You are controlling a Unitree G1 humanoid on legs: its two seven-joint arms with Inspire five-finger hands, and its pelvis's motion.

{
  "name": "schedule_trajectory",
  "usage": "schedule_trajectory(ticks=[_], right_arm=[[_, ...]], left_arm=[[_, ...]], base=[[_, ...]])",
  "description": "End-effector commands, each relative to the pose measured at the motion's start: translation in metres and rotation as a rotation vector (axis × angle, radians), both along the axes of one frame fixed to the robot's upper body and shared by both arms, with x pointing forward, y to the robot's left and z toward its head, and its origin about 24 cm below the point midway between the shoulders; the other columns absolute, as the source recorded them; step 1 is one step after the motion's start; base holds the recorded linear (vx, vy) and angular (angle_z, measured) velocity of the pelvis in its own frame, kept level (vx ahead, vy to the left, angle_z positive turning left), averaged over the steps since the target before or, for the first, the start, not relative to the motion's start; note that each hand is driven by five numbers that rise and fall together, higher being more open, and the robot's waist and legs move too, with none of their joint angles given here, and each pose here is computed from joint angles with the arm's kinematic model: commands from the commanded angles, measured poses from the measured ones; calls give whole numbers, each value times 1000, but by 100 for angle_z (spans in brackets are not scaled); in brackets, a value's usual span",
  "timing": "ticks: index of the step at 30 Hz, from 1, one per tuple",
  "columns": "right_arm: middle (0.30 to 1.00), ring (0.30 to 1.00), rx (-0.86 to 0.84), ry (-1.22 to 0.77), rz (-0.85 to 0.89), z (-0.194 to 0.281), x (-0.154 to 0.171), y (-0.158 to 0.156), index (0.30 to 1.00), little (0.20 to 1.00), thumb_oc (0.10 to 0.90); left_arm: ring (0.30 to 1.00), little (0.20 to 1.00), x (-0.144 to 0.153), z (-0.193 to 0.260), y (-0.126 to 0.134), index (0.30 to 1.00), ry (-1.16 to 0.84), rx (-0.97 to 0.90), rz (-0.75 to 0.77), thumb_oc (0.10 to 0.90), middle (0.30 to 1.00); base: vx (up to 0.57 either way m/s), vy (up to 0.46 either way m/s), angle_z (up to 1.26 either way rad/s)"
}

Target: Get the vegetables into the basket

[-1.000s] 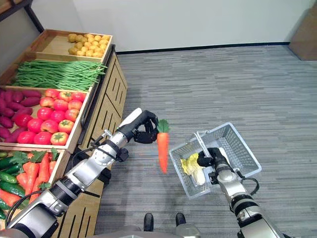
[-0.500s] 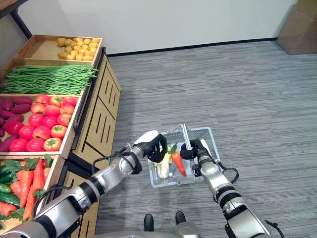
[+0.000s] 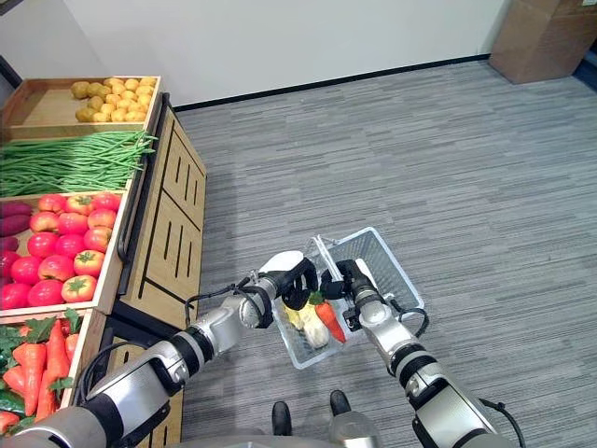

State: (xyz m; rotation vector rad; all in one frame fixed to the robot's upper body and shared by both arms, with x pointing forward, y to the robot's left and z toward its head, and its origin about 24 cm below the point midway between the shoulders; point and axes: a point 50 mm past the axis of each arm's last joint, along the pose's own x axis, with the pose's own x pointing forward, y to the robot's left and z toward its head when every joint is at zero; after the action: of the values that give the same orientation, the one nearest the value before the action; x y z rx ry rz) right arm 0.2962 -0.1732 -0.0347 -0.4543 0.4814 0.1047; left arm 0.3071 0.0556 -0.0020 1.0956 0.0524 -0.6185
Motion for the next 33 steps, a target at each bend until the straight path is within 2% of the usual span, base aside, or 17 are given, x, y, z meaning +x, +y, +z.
schedule_trajectory(ticks=[1,12,15,17,18,19,26,30,32,33], right_arm=[[300,300,127,-338,61,77,47,29,300,300,400],[300,300,73,-249,-18,52,33,-2,300,300,400],[300,300,37,-178,-82,35,22,-23,300,300,400],[300,300,-8,-91,-162,14,4,-49,300,300,400],[300,300,-8,-90,-162,14,4,-49,300,300,400],[300,300,-36,-45,-218,3,-11,-69,300,300,400],[300,300,-111,149,-447,-30,-74,-136,300,300,400],[300,300,-117,294,-546,-52,-117,-155,300,300,400],[300,300,-115,390,-603,-66,-145,-161,300,300,400],[300,300,-115,389,-602,-66,-145,-161,300,300,400]], left_arm=[[1000,1000,29,53,-17,1000,-220,-37,-60,900,1000],[1000,1000,26,74,-14,1000,-261,-109,-98,900,1000],[1000,1000,24,71,-9,1000,-237,-124,-88,900,1000],[1000,1000,20,57,0,1000,-185,-123,-59,900,1000],[1000,1000,20,57,0,1000,-184,-123,-59,900,1000],[1000,1000,16,47,12,1000,-148,-140,-12,900,1000],[1000,1000,-11,-3,74,1000,55,-176,212,900,1000],[1000,1000,-42,-42,116,1000,219,-181,394,900,1000],[1000,1000,-70,-73,139,1000,347,-122,508,900,1000],[1000,1000,-70,-73,139,1000,346,-123,508,900,1000]], base=[[0,0,0],[-5,-4,3],[-3,0,1],[-1,-3,4],[0,0,0],[0,0,0],[1,-6,1],[0,-4,1],[13,-8,3],[0,0,0]])
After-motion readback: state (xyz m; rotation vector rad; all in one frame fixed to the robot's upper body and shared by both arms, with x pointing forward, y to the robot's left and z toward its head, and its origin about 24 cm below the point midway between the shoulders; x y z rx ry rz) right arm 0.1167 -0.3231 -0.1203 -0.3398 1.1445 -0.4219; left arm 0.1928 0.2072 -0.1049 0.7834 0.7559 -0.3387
